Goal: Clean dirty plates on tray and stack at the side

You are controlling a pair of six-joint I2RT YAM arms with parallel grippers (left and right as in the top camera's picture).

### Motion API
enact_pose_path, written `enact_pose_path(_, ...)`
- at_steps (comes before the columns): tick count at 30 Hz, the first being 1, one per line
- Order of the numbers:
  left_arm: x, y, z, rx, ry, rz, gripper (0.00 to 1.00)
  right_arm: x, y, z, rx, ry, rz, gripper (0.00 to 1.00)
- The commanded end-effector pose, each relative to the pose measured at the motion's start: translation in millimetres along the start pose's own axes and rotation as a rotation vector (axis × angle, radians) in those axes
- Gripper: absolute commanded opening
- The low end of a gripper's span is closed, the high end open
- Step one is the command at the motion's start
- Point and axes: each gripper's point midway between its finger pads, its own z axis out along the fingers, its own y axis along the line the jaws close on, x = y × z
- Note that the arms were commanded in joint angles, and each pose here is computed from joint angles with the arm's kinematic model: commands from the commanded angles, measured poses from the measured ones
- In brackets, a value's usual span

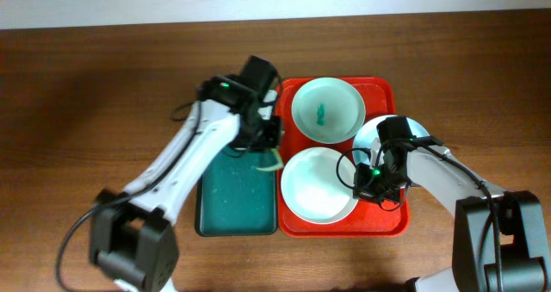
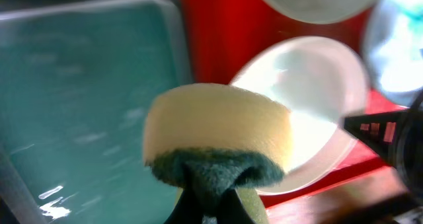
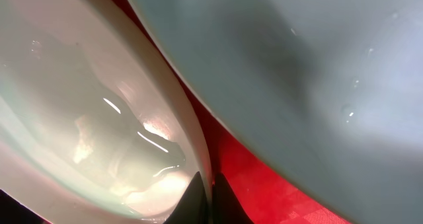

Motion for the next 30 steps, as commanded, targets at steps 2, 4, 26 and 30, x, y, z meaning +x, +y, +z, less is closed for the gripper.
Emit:
enact_pose_path(2,5,71,-2,-0.289,-0.011,-0.021,0.0,2,-18,5,0.089,0.009,0.003,0.04)
enact_pose_path(4,19,81,25,-0.298,0.019,-0.023,0.0,2,-18,5,0.089,0.009,0.002,0.04)
enact_pose_path(26,17,123,-208,-0.01,-0.721,-0.262,1.0,-31,186,-117,0.223,-0.535,-0.513,0.04)
enact_pose_path(30,19,123,-206,-0.012,-0.709,-0.266,0.99,-15,203,-127,0.386,-0.714,-0.59,0.04)
